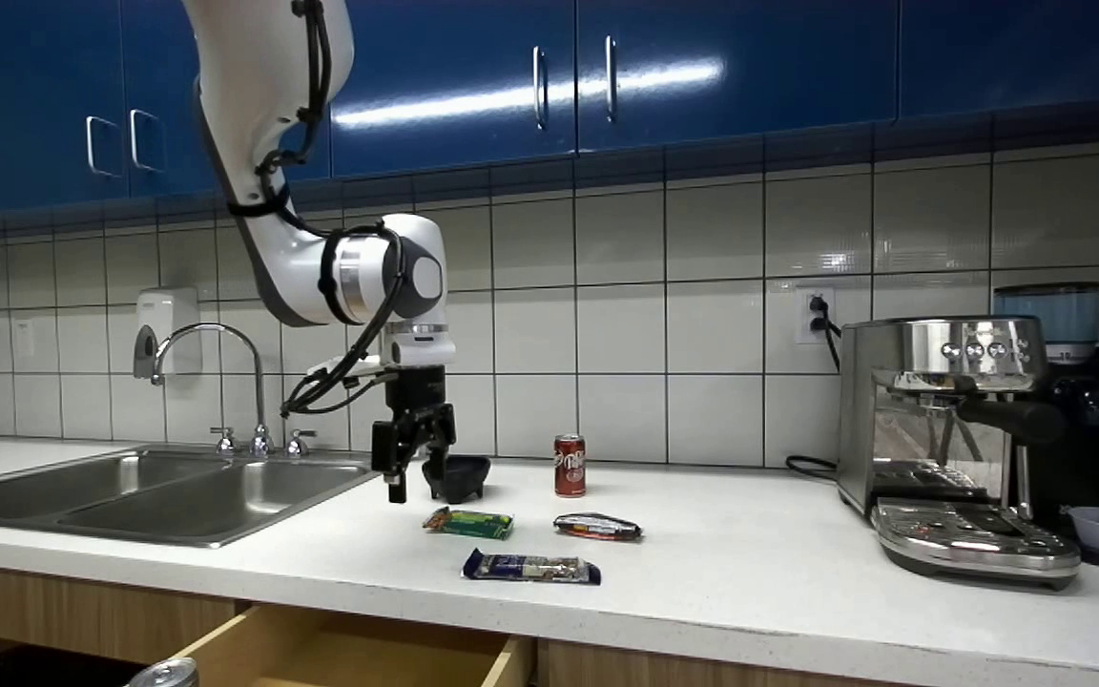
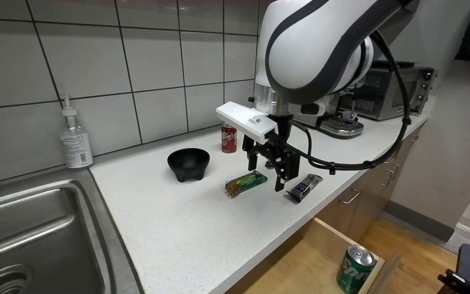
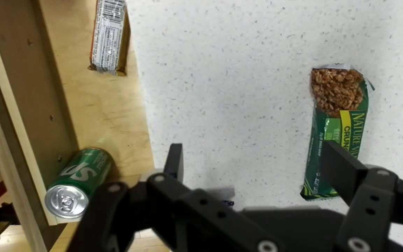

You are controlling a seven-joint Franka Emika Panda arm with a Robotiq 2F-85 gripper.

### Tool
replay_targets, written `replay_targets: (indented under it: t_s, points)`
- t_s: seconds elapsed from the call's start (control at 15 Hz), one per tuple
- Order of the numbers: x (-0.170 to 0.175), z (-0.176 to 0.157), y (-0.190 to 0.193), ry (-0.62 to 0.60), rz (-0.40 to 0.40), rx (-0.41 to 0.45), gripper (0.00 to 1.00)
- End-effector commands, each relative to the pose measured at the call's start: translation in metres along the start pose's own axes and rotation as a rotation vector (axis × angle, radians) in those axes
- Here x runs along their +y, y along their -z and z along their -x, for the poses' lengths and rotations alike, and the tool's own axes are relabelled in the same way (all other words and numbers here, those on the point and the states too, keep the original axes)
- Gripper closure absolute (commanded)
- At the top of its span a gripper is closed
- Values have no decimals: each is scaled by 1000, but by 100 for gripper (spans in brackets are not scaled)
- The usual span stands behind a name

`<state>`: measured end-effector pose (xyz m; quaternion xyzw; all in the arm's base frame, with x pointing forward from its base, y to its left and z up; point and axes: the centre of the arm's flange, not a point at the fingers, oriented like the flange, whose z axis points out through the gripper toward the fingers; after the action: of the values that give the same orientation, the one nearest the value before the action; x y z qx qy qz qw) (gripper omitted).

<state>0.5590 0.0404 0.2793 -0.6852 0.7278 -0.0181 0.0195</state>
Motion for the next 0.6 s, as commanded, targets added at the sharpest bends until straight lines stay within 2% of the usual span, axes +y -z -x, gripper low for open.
replay_targets:
  t_s: [0.0,0.53]
  points:
    - [-35,-14,-12,4,29,18,0]
    - [-74,-34,-43,-3,27,29,0]
